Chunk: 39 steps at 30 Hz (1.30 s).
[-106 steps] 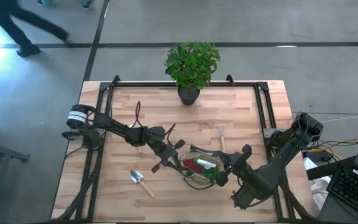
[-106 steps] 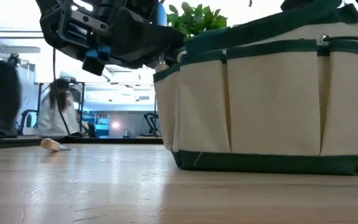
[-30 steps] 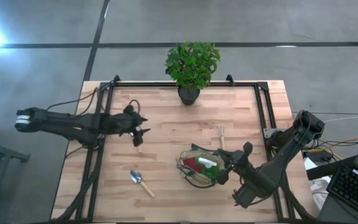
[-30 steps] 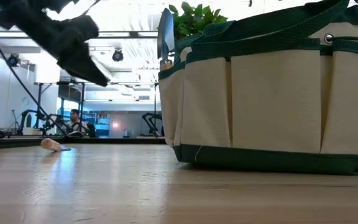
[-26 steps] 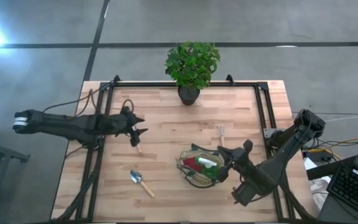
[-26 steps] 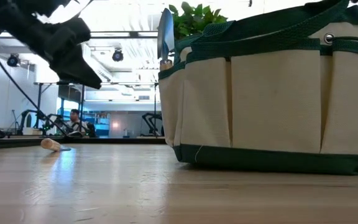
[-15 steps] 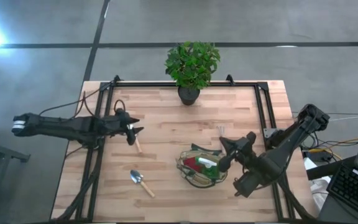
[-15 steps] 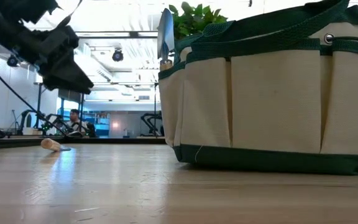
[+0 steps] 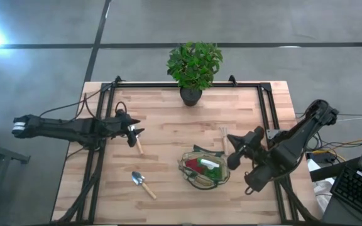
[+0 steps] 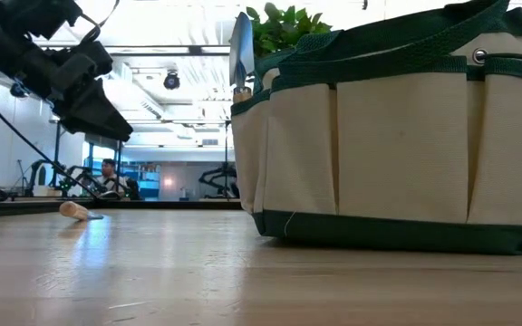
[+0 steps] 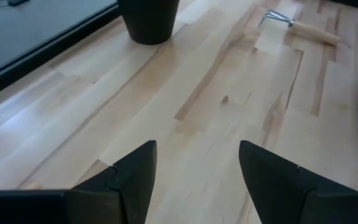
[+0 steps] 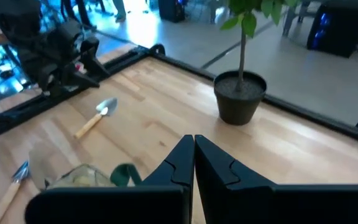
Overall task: Pick & Place Garden tools in Gardening bag
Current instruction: Put the brown hand rake into the green gardening bag
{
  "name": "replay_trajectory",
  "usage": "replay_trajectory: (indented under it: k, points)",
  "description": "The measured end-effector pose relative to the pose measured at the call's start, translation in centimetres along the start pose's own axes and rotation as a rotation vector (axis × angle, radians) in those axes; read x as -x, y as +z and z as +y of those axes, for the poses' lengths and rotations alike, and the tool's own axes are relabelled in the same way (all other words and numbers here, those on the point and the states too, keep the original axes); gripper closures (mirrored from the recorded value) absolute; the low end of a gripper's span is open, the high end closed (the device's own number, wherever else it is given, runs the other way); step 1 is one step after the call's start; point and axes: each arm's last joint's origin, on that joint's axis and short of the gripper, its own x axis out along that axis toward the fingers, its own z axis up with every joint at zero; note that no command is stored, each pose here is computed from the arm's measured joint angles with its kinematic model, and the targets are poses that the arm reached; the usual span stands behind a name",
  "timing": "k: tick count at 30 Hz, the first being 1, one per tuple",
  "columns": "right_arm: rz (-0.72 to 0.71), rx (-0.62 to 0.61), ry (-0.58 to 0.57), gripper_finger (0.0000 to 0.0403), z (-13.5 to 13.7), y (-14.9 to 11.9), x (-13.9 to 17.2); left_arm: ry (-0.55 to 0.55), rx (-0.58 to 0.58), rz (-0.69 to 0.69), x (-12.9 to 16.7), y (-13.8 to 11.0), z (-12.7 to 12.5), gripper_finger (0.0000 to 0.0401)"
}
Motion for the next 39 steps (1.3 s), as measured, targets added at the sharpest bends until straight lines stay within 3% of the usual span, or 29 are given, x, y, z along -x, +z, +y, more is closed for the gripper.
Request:
replay_trajectory:
  k: [6, 11, 15, 24, 32, 39]
  points:
    - [0.116, 0.039, -0.019, 0.0394, -0.8, -0.6, 0.0, 0.003, 0.002, -0.006, 0.0, 0.0, 0.0, 0.017]
    - [0.21, 0.097, -0.148, 0.0394, -2.9, -1.5, -0.2, 0.003, 0.006, -0.017, 0.0, 0.2, 0.0, 0.017]
    - [0.246, 0.069, -0.207, 0.0394, -5.1, -2.6, -0.4, 0.004, 0.016, -0.019, 0.0, 0.2, 0.0, 0.017]
    - [0.245, -0.229, -0.283, 0.0394, -10.7, -4.1, -1.5, 0.103, 0.056, -0.084, 0.1, 0.7, 0.2, 0.017]
    - [0.332, -0.452, -0.38, 0.0394, -13.6, -4.6, -3.2, 0.178, 0.059, -0.125, 0.2, 0.9, 0.4, 0.017]
    - [0.397, -0.487, -0.443, 0.0394, -14.2, -4.3, -4.7, 0.178, 0.056, -0.125, 0.2, 0.9, 0.4, 0.017]
